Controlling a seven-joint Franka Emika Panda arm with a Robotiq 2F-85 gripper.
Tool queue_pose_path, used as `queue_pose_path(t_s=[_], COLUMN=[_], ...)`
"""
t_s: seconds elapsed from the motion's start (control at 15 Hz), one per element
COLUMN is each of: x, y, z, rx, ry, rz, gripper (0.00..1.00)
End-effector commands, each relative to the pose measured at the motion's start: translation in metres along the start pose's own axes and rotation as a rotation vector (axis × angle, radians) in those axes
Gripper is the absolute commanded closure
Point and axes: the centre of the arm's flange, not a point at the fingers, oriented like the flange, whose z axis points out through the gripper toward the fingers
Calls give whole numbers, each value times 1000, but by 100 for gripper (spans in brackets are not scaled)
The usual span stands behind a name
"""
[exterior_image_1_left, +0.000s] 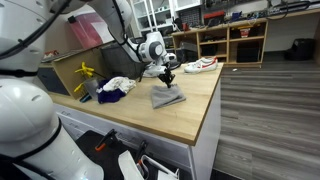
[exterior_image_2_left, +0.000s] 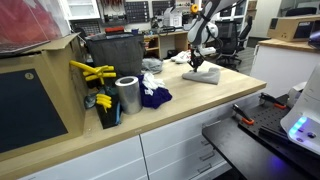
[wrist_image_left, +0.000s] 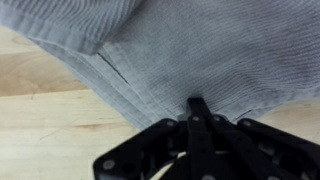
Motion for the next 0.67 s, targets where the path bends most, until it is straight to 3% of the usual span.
queue_pose_path(t_s=[0.0, 0.47, 0.53, 0.6], x=[5, 9, 9, 8], y=[-2, 0, -1, -2], z=[-4, 3, 5, 7], rx=[-6, -18, -19, -18], ry=[-12, -26, -30, -33], rz=[-12, -16, -17, -19], gripper=[66, 14, 38, 52])
